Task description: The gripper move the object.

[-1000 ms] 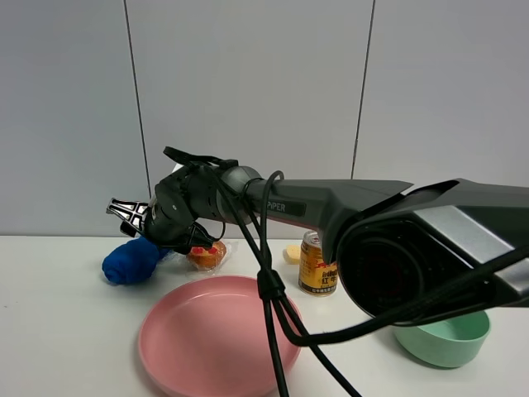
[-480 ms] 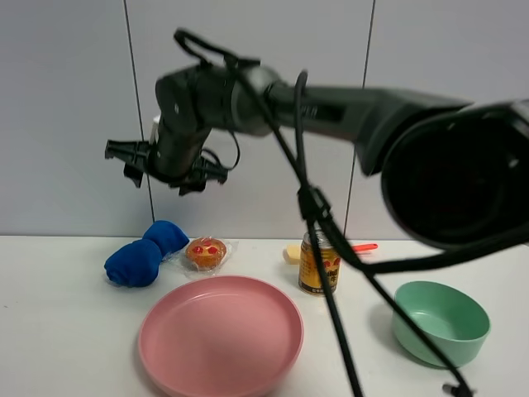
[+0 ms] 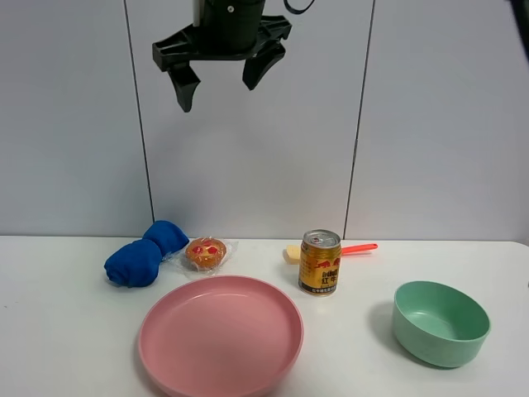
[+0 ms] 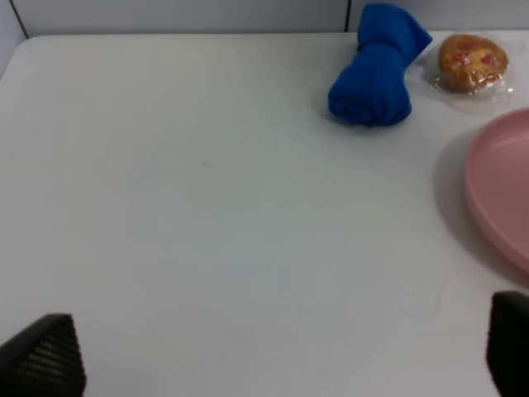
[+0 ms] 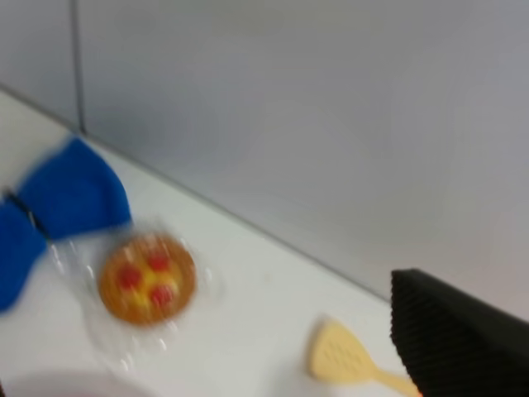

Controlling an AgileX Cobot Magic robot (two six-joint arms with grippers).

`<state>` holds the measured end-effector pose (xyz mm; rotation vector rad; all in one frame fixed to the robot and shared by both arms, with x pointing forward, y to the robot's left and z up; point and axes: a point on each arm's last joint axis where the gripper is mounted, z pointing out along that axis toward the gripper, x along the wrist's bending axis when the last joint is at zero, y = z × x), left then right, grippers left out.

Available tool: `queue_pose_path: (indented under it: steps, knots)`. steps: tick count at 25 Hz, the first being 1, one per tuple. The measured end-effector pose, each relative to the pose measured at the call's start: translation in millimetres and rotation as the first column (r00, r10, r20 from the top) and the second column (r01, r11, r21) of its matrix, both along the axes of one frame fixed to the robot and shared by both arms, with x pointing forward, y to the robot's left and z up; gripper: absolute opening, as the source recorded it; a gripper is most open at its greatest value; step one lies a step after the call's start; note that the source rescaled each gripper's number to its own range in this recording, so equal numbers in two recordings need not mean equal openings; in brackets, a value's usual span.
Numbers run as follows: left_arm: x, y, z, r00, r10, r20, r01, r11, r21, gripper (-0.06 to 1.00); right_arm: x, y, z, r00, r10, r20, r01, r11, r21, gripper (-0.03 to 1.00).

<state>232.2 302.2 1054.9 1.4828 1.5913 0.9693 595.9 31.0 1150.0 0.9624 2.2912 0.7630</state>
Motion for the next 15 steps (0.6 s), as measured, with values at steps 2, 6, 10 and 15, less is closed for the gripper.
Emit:
queue_pose_path:
  steps: [2, 6, 10, 15]
  knots:
    - [0.0, 0.0, 0.0, 1.0, 0.0, 0.0, 0.0, 1.0, 0.0, 1.0, -0.1, -9.5, 10.3, 1.0, -0.014, 0.009, 0.013, 1.0, 0.009, 0.86]
    - [0.0, 0.0, 0.0, 1.0, 0.0, 0.0, 0.0, 1.0, 0.0, 1.0, -1.6, -24.4, 28.9, 0.999, -0.03, 0.033, 0.029, 0.999, 0.034, 0.86]
    - [0.0, 0.0, 0.0, 1.0, 0.0, 0.0, 0.0, 1.0, 0.0, 1.0, 6.5, -37.4, 32.3, 0.998, -0.061, 0.035, 0.059, 0.997, 0.043, 0.86]
    - [0.0, 0.0, 0.0, 1.0, 0.0, 0.0, 0.0, 1.0, 0.0, 1.0, 25.5, -62.8, 32.1, 0.991, -0.128, 0.032, 0.127, 0.991, 0.041, 0.86]
